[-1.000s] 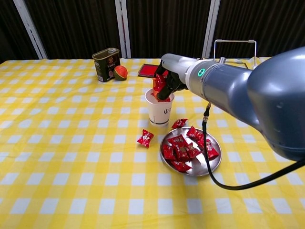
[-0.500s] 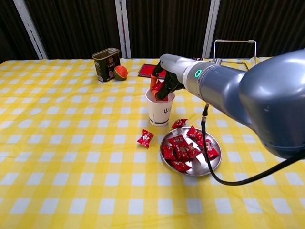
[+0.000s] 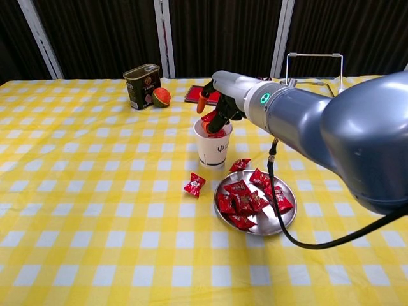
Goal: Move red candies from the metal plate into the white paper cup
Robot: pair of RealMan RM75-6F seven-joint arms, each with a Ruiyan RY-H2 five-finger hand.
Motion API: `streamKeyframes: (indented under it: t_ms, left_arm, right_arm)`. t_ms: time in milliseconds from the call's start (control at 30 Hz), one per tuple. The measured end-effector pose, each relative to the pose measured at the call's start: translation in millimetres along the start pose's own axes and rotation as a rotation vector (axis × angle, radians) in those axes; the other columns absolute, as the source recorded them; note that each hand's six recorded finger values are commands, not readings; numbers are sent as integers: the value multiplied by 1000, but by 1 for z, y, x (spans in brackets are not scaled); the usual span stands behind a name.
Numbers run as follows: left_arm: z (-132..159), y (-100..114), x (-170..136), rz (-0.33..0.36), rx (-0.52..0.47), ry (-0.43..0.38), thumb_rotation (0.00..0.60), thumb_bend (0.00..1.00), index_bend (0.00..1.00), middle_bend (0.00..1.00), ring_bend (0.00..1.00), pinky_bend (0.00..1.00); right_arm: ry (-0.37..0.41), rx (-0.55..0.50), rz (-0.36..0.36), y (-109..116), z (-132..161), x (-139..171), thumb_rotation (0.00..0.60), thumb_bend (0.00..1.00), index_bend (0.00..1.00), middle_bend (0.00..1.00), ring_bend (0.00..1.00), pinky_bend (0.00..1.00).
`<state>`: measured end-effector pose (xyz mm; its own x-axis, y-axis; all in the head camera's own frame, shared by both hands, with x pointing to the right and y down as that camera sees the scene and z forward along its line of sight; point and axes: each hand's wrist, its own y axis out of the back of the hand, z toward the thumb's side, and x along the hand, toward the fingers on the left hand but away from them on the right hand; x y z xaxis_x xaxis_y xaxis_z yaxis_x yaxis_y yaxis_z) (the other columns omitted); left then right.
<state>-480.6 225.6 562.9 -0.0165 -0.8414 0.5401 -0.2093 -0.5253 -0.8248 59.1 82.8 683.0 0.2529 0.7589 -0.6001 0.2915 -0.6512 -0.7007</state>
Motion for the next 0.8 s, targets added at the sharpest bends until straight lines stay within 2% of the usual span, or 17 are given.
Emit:
streamKeyframes:
  t_ms: [267,567,800]
  left_arm:
    - [0,0,0,0,0,0,600,19,0,0,0,0]
    - [0,0,0,2,-1,1,600,19,0,0,0,0]
    - [-1,0,1,1,-2,3,600,19,0,0,0,0]
  right_arm:
    - [8,-12,-9,1,1,1,600,399,285,795,814,1000]
    - [19,-28,-21,-2,4,0,600,372,270,733,758,991]
    - [44,-44,-43,2,10,1,600,371,270,732,757,990]
